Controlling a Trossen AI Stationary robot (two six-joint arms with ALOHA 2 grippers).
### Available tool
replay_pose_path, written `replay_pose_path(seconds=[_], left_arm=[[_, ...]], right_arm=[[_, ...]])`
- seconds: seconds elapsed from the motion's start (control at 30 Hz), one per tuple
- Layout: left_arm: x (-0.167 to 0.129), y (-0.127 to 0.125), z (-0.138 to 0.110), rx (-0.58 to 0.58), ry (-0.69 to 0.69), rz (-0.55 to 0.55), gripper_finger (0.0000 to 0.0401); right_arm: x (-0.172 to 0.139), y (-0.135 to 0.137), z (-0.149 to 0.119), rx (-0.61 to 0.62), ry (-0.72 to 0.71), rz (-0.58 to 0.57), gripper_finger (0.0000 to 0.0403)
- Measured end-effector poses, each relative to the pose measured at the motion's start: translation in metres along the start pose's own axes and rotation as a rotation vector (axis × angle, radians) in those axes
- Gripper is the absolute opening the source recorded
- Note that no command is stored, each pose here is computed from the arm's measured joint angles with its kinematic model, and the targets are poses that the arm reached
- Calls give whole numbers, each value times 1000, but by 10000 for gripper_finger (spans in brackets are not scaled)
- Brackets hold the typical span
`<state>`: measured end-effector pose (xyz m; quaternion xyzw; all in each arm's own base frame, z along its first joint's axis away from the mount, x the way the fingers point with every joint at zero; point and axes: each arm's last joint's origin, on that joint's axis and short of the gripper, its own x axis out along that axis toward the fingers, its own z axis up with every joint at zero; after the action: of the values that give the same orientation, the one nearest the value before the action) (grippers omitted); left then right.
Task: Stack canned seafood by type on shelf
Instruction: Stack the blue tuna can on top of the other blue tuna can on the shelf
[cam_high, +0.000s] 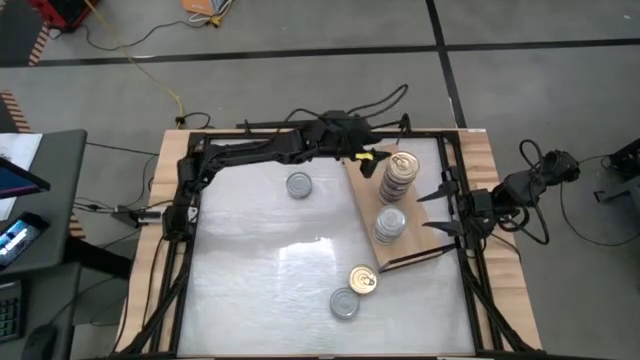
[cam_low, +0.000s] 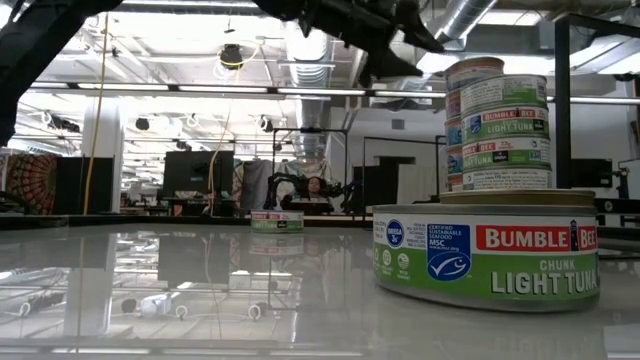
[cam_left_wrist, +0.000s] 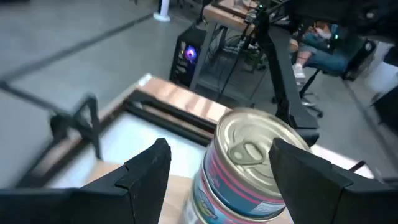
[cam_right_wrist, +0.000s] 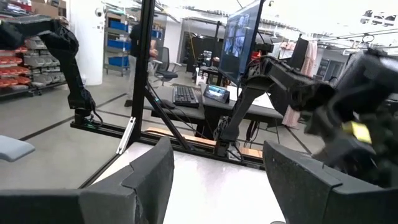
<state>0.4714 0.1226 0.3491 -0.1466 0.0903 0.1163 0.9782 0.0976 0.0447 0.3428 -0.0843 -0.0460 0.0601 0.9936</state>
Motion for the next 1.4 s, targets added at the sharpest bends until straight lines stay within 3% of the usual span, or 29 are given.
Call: replay_pose_path(seconds=[0.1,0.2,0.33,0.47,0.63,0.8,1.1,1.4], left_arm=[[-11,-7,8,150,-4,26,262],[-20,-24,6,375,47,52,258],[-27,-67,-15,613,169,7,244],[-36,-109,-44,749,294,-37,225],[-51,-145,-77,813,347,-7,206],[-69,-173,-106,822,345,-60,201],[-82,-197,-168,910,364,-153,201],[-59,-188,-201,704,404,-212,201]], right_arm=[[0,0,0,2,2,1,272],[0,0,-2,17,15,3,272],[0,1,-3,21,33,7,272],[0,1,-4,35,39,7,272],[0,1,-7,102,68,10,272],[-1,2,-13,155,126,11,272],[2,-6,-13,162,117,-75,272],[14,-13,-18,142,156,-171,272]])
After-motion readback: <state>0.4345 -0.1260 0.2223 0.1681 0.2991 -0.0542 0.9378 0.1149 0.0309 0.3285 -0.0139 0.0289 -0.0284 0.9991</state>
